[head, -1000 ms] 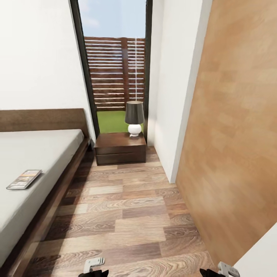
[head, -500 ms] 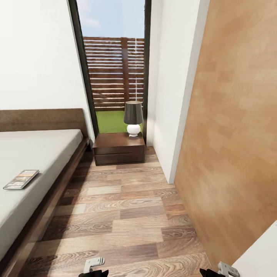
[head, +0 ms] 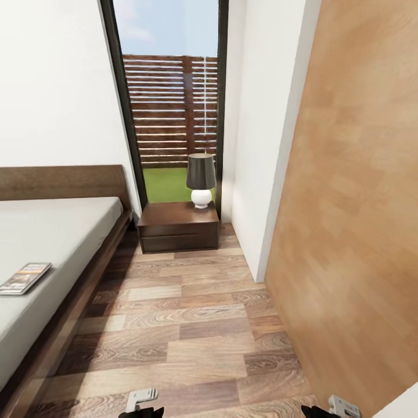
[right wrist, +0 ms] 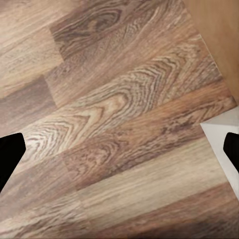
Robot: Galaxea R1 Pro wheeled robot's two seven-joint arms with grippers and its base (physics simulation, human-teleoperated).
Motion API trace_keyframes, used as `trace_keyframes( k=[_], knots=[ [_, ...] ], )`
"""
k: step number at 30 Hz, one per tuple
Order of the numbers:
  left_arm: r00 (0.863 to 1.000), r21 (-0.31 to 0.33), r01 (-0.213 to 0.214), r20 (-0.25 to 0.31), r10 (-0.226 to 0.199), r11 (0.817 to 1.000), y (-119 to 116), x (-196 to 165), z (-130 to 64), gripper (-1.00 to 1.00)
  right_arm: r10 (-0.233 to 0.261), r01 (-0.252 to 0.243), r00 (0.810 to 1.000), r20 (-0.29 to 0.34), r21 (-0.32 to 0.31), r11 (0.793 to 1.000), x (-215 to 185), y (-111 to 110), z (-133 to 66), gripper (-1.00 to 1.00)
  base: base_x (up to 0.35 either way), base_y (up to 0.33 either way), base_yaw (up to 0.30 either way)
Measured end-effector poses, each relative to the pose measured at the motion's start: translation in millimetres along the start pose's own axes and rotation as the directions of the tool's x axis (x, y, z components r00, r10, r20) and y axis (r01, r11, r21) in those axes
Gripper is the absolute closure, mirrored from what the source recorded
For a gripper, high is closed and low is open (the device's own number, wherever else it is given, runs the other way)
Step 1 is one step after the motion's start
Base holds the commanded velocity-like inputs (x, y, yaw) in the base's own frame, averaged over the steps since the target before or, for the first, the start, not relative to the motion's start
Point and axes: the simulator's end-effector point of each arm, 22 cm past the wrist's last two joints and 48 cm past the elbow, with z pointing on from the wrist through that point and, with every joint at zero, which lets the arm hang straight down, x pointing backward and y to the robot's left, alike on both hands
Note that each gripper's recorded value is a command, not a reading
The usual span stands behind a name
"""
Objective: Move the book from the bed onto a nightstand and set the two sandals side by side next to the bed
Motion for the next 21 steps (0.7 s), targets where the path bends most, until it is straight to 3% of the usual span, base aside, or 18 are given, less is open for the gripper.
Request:
trace_keyframes(
  k=[14,21],
  knots=[
    [1.0,0.0,0.0,0.0,0.0,1.0,0.2,-0.1,0.0,-1.0,0.001,-0.001,1.0,0.0,0.0,1.0,-0.1,0.0,0.1,-1.0,0.015,0.0,0.0],
    [1.0,-0.001,0.0,0.001,0.0,1.0,1.0,-0.5,-0.3,-1.0,0.001,-0.001,1.0,0.001,0.0,1.0,-0.2,0.1,-0.2,-1.0,0.235,0.0,0.0]
  ],
)
